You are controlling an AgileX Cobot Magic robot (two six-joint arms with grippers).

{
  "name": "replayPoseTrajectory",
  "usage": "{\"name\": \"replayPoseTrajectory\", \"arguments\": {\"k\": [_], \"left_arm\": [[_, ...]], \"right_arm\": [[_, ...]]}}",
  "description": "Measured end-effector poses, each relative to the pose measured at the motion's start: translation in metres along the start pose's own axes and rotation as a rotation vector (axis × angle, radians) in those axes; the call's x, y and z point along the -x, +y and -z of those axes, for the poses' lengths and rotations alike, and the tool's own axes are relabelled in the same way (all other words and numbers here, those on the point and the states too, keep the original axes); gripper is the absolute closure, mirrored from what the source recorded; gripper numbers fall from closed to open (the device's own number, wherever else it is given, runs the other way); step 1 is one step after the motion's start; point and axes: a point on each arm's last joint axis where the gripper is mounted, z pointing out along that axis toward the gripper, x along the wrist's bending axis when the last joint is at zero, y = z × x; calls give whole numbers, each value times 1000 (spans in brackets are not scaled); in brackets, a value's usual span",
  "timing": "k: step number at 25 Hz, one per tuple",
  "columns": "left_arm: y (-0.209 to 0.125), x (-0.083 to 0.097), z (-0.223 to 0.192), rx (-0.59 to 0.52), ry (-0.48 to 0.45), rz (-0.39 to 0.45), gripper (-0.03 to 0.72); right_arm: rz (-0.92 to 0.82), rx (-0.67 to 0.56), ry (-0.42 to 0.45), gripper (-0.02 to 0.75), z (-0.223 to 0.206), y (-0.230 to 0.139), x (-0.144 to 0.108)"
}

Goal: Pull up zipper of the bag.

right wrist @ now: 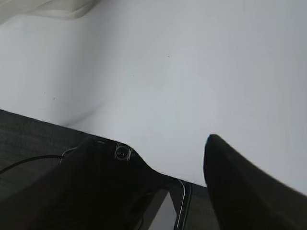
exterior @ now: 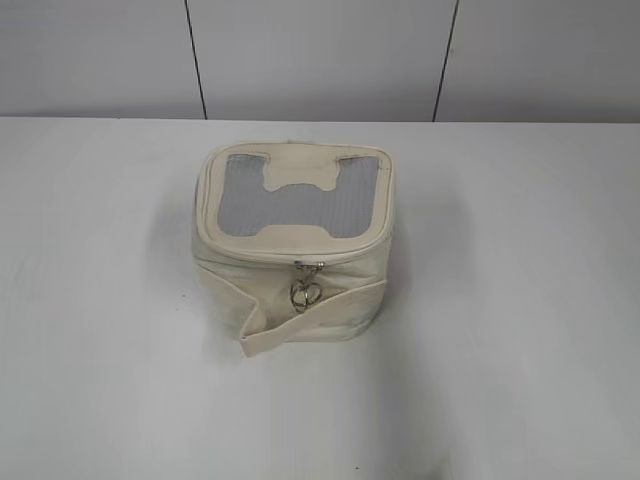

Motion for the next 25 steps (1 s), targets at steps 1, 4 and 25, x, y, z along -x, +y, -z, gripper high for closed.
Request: {"name": "replayPoseTrajectory", "arguments": {"k": [1, 4, 25], "left_arm": [[-12, 1, 12, 21, 0, -2, 451], [-49, 4, 34, 56, 3, -15, 451], [-97, 3, 47, 174, 41, -44, 451]], "right_arm": [[16, 46, -3, 210, 8, -11, -3], [57, 192, -30, 210, 30, -41, -10], [76, 476, -201, 328, 57, -94, -6]]}}
